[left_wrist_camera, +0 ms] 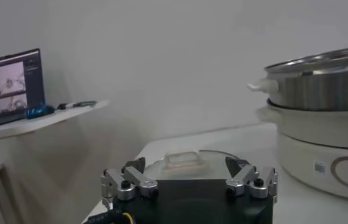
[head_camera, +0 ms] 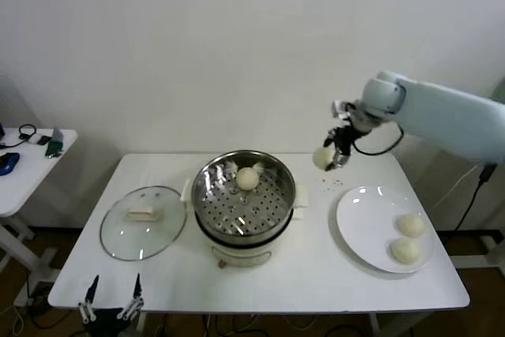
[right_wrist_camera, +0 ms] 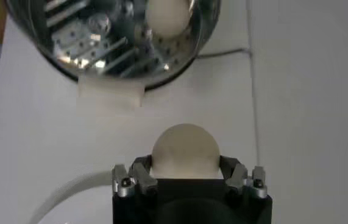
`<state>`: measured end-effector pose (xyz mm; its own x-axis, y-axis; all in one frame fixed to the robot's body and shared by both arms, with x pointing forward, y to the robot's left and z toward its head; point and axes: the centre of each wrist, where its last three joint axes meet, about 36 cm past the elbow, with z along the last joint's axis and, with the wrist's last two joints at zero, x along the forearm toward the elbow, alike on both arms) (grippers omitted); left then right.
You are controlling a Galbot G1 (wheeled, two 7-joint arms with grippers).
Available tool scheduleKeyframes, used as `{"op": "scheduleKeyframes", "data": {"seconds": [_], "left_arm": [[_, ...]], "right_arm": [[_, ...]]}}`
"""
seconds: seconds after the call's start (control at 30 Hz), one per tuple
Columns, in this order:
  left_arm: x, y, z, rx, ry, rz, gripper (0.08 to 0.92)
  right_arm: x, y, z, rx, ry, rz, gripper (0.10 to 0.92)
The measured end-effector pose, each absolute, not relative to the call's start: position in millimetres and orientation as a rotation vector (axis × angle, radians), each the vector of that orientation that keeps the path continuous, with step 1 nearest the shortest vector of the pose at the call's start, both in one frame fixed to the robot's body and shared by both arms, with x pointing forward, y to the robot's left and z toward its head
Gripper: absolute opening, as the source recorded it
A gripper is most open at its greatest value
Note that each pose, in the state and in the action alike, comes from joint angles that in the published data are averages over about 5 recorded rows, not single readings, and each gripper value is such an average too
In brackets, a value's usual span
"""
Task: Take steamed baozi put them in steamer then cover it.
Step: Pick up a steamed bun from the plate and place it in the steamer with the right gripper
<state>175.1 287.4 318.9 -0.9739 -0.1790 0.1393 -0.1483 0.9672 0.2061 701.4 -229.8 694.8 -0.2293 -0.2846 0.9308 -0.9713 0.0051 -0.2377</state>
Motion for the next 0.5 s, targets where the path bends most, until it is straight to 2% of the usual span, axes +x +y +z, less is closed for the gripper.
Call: {"op": "scheduleKeyframes", "data": {"seconds": [0.23, 0.5], "left_arm": [[176.2, 281.2, 324.1, 0.223, -2.961, -0.3, 0.823], [177.3, 278.4, 329.6, 0.222, -2.966, -0.301, 0.823]], "right_arm": [[694.3, -147.1, 710.0, 1.419, -1.563, 1.273, 0.729], [683.2, -65.8, 687.4, 1.491, -1.475, 1.302, 0.729]]}}
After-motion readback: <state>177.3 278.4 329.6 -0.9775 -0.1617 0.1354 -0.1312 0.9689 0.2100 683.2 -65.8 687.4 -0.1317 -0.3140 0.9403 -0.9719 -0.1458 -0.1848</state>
